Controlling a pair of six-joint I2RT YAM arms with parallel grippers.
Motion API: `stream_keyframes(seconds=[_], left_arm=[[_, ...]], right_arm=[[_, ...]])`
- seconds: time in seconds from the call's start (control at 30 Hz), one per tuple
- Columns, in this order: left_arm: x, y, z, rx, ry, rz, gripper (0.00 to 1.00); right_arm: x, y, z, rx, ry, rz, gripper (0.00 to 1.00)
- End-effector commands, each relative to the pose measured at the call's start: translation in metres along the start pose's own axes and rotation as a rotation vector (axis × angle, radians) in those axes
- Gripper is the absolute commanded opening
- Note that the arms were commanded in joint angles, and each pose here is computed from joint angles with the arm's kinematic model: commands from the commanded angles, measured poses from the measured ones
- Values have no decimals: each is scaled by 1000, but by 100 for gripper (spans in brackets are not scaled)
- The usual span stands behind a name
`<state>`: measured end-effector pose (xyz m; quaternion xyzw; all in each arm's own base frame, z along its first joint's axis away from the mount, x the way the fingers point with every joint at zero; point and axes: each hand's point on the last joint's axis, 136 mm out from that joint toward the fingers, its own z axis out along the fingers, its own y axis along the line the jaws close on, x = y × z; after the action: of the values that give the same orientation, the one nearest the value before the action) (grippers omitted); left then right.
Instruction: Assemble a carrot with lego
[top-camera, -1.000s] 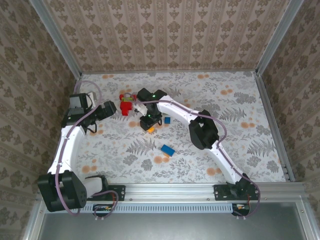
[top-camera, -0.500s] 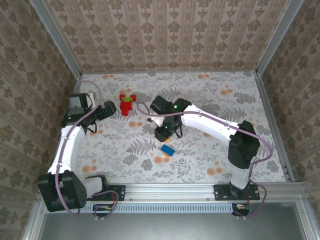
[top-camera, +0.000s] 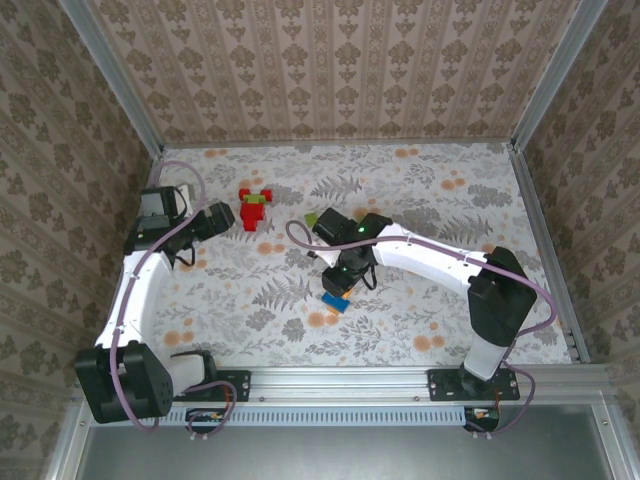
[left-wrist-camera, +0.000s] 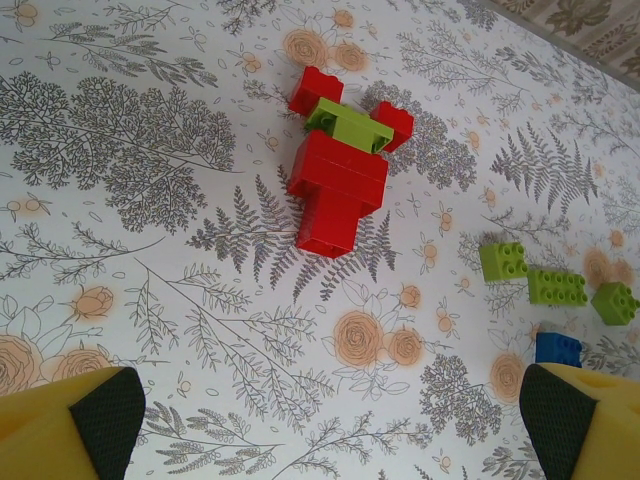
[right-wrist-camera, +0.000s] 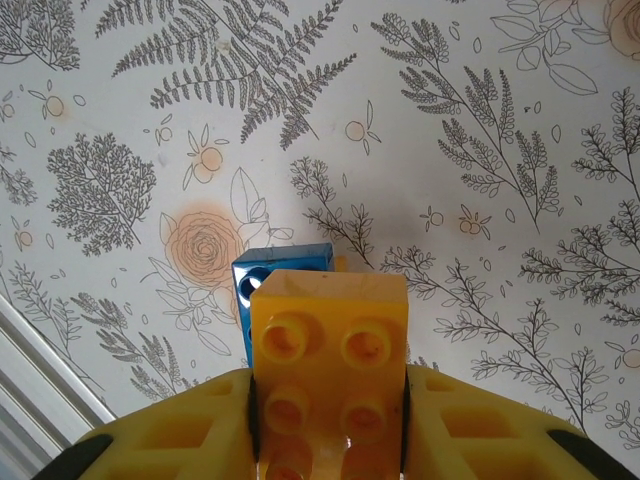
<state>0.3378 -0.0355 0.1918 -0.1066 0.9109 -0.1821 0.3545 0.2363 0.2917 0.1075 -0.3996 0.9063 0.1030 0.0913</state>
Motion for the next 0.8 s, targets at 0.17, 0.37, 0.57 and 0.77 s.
stream_keyframes(seconds=[0.17,0.37,0.57,0.77], left_arm=[[-5,-3,-2,-8,1,28,100],[-5,-3,-2,-7,-1,28,100],[-5,-4,-3,-2,-3,30,100],[-5,-5,-3,-1,-4,30,100]], right_arm=[[6,7,7,-48,0,-47,35],[11,11,15,-73,22,-64,35],[13,13,22,-94,42,-67,35],[16,14,27,-101,60,-69,35]])
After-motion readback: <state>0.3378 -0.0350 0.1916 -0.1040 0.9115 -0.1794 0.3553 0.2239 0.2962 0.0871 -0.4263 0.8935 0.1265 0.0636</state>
